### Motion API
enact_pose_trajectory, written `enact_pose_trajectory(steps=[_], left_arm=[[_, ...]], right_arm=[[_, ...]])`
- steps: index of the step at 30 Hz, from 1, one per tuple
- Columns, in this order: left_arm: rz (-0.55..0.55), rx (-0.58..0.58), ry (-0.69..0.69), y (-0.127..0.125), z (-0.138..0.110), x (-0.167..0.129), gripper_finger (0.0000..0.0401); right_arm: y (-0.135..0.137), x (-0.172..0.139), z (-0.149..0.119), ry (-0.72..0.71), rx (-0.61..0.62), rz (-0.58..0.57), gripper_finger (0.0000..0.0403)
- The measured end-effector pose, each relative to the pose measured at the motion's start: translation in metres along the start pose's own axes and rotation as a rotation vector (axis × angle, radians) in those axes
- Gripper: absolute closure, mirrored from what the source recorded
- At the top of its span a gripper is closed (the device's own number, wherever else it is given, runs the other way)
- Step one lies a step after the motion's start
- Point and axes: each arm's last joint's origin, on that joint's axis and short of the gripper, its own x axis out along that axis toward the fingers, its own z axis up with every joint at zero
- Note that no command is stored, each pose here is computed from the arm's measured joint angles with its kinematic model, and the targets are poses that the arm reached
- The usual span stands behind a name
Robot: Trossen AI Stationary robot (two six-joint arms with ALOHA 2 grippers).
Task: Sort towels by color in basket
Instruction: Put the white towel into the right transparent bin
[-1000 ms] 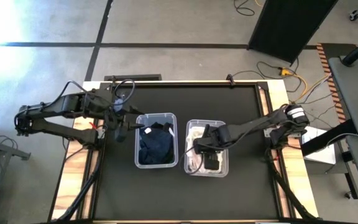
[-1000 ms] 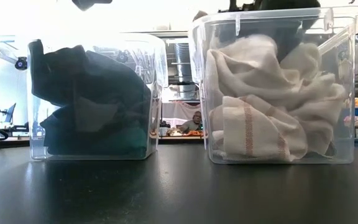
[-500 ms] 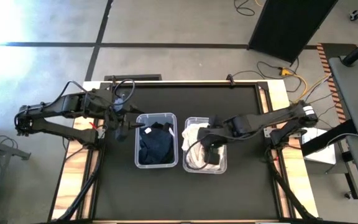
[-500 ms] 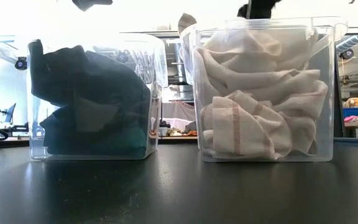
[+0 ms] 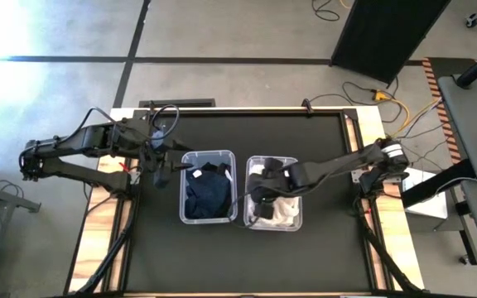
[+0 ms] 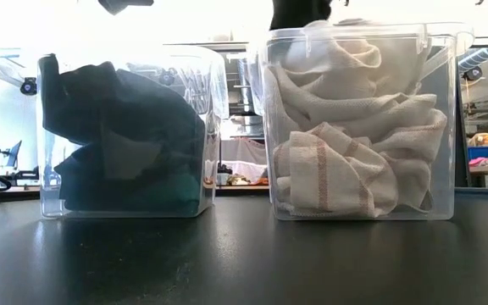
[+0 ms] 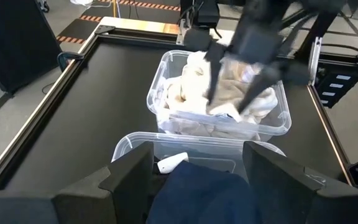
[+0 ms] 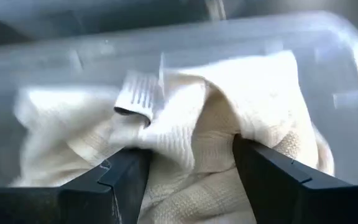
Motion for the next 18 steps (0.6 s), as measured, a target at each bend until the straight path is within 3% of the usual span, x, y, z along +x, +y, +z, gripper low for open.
enact_pose_trajectory(steps=[5, 9, 18], left_arm=[[0.001, 0.0, 0.012, 0.0, -0.001, -0.001, 0.0168], [0.002, 0.004, 0.017, 0.0, -0.002, -0.001, 0.0168], [0.004, -0.033, 0.024, 0.0, -0.003, 0.001, 0.0168]], right_arm=[[-0.008, 0.009, -0.023, 0.244, 0.019, -0.094, 0.0179], [-0.012, 0.003, -0.033, 0.352, 0.003, -0.135, 0.0179], [-0.003, 0.065, -0.064, 0.305, -0.02, -0.09, 0.0179]])
